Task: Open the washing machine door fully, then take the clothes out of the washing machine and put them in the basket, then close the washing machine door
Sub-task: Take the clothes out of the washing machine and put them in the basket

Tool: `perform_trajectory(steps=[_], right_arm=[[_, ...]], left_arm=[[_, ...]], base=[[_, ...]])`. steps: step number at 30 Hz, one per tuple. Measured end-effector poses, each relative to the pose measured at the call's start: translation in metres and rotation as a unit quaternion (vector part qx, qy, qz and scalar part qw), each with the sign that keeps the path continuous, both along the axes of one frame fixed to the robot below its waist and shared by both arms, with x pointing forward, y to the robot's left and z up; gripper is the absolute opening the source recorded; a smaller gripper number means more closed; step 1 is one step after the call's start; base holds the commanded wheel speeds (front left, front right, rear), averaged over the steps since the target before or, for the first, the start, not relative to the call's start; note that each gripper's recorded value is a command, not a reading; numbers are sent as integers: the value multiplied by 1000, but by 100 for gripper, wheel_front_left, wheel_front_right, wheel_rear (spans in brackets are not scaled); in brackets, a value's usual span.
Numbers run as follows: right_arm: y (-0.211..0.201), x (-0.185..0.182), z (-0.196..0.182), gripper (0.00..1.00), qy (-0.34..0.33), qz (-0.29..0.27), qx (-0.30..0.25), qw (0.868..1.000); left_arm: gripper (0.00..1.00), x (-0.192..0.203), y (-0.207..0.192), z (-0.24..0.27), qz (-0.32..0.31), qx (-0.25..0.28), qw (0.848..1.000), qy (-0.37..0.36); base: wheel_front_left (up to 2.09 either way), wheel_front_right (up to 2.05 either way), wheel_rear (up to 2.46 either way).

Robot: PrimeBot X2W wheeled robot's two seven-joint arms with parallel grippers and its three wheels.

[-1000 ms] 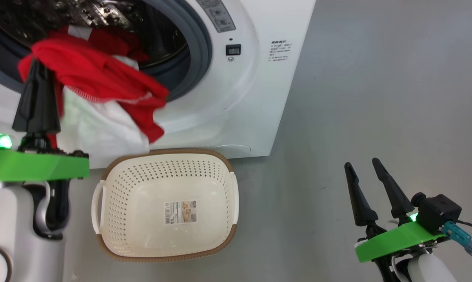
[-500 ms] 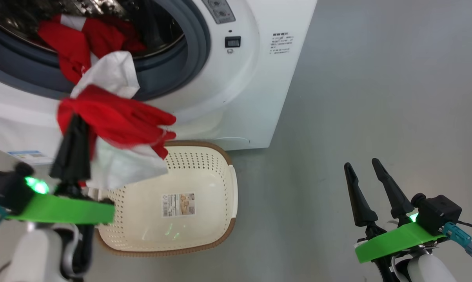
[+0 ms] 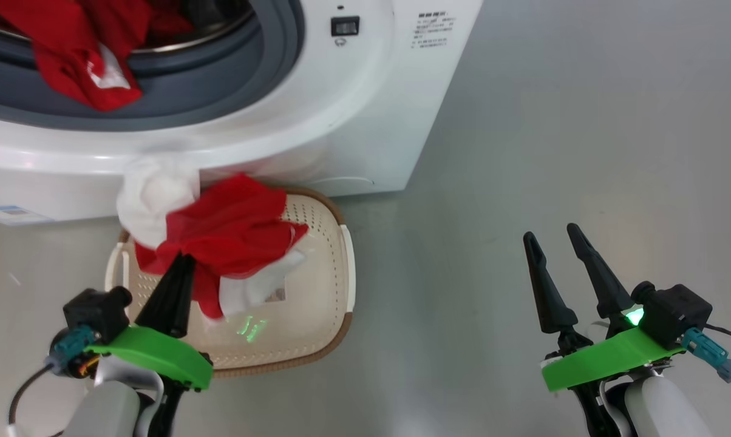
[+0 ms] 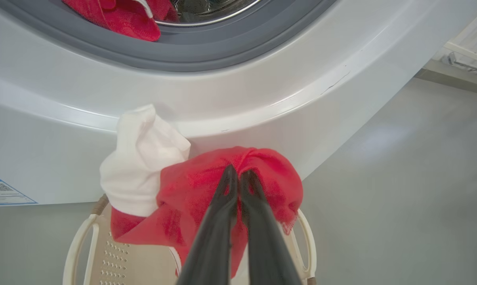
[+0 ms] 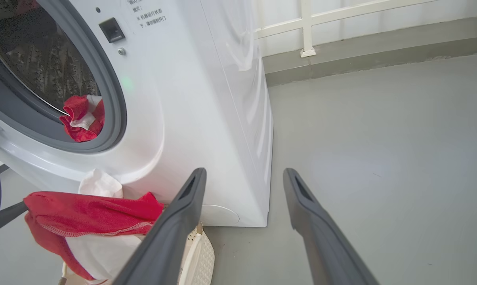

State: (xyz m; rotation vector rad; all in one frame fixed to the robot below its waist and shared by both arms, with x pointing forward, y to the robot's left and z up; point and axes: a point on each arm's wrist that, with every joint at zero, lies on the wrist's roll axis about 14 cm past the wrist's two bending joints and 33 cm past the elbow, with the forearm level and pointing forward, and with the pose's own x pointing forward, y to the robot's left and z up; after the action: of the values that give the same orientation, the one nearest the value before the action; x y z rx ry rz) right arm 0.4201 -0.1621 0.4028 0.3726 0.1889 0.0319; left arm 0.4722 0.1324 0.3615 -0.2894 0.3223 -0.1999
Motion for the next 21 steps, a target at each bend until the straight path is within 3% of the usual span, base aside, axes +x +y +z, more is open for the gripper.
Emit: perform_trajectory(steps=[10, 21], right_arm=[[-2, 10, -19, 100, 18, -2, 3, 1000], [-11, 17, -46, 100, 46, -14, 1, 999]], left_arm=[[0, -1, -4, -78, -41, 41, 992, 109], [0, 6, -16, -133, -86, 63, 980, 169]], base=[[0, 0, 0], [0, 0, 0]])
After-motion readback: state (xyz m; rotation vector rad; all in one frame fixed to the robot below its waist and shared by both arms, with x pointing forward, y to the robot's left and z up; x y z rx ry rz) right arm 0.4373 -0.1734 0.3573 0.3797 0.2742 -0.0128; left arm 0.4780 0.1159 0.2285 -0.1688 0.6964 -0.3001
